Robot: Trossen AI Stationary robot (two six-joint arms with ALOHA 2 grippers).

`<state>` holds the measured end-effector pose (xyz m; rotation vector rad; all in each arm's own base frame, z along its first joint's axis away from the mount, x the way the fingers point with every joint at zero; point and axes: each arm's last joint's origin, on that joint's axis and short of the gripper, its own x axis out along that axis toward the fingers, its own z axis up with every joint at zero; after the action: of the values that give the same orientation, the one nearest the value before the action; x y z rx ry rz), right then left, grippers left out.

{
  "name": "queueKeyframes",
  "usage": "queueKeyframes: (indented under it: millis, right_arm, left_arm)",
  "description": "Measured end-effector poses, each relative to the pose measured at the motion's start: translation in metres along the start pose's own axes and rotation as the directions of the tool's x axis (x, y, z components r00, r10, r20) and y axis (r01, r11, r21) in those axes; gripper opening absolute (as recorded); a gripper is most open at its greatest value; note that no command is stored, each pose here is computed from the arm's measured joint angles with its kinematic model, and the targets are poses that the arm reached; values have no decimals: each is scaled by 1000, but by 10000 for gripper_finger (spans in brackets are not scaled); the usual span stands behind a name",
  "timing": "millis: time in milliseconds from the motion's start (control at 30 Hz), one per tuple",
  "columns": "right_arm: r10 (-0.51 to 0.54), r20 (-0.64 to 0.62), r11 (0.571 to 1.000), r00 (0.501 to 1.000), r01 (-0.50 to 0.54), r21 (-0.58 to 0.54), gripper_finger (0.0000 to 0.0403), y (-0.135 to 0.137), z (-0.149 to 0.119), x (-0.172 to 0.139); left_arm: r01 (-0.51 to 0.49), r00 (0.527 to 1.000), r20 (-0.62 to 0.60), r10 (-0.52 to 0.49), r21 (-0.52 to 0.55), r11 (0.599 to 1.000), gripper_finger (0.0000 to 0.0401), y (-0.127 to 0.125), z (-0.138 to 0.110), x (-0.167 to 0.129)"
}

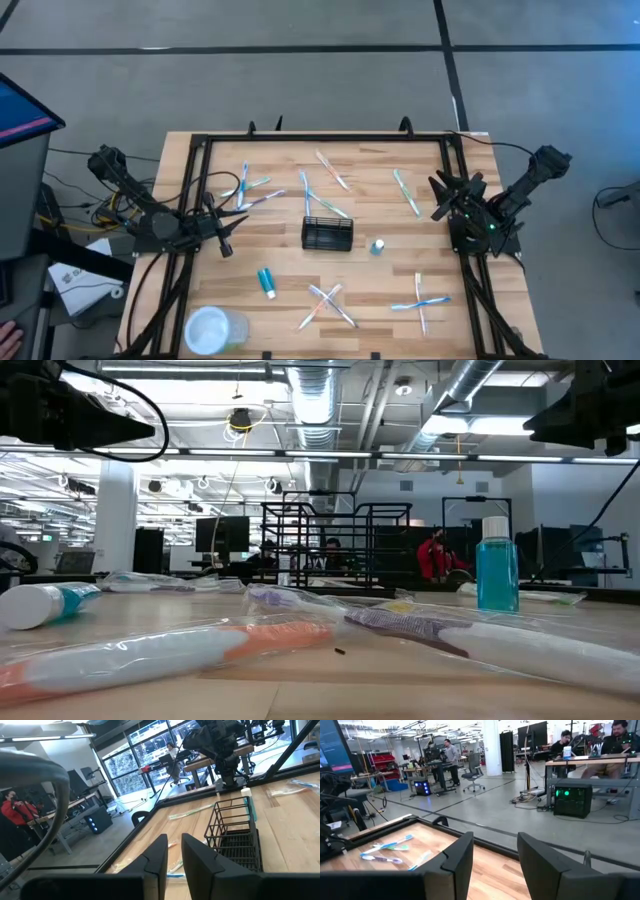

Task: Pick & Place toothbrushing station
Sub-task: Put the top left blue toothbrush into the wire organizer

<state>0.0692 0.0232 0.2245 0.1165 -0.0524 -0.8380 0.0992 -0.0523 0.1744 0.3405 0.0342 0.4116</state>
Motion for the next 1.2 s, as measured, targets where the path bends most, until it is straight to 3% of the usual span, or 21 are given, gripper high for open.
queueKeyframes:
  millis: [367, 567, 767, 833, 1000, 1200]
  right_arm:
    - [4, 5, 1000, 1000, -4, 13, 145, 0, 0, 0]
    - [70, 89, 995, 994, -76, 61, 145, 2, 3, 0]
    - [60, 76, 997, 995, -64, 51, 145, 3, 2, 0]
    - [76, 84, 997, 994, -76, -5, 145, 7, -1, 0]
    - [78, 92, 997, 993, -79, 15, 145, 10, -4, 1]
    - [50, 83, 998, 995, -47, -43, 145, 15, -12, 5]
  left_arm:
    - [6, 1000, 6, -6, -6, 1000, 49, 0, 1, 0]
    - [138, 988, 68, -138, -5, 990, 49, -4, 3, 0]
    - [209, 971, 128, -202, -41, 977, 49, -4, 7, 0]
    - [214, 966, 168, -197, -92, 972, 49, -2, 12, -1]
    - [74, 989, 143, -46, -201, 977, 49, 9, 29, 4]
    - [-129, 988, 51, 145, -236, 963, 49, 21, 35, 10]
